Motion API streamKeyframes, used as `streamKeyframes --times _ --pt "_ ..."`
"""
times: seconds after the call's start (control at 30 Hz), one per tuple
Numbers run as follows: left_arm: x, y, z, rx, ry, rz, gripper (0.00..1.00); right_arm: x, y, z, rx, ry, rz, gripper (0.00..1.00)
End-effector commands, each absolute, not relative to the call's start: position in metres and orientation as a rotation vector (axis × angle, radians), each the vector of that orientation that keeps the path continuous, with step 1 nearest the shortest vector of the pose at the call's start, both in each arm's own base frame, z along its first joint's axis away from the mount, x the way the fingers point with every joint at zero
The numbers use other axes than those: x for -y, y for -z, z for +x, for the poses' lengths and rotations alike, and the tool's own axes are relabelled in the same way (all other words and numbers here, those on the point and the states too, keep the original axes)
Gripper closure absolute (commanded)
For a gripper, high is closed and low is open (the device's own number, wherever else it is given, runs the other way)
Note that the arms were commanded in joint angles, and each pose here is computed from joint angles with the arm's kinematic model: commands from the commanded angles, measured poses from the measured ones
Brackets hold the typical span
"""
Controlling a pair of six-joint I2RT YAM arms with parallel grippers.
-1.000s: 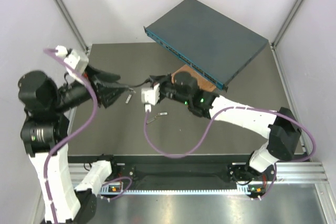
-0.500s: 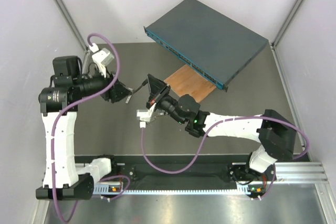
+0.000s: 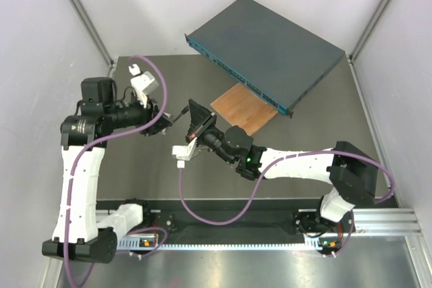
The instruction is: Insert the plug into the switch port
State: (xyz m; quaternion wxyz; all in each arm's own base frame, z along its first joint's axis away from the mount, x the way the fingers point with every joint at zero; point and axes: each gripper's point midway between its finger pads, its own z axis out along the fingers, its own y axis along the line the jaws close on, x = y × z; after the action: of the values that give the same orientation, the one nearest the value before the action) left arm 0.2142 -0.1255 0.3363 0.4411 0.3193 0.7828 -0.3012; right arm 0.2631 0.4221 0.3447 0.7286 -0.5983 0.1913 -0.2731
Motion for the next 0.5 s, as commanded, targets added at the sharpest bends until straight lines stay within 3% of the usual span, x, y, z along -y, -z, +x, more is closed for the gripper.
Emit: streamKeyframes --times 0.0,0.47 --pt "0.129 -0.339 0.234 -1.873 0.643 0.863 0.62 -0.424 -0.35 0.257 -0.436 0.605 -1.319 1.0" --pt "0.153 -0.316 0.251 -1.917 0.585 0.928 0.66 -0.432 -0.349 0.261 -0.482 0.603 -1.352 1.0"
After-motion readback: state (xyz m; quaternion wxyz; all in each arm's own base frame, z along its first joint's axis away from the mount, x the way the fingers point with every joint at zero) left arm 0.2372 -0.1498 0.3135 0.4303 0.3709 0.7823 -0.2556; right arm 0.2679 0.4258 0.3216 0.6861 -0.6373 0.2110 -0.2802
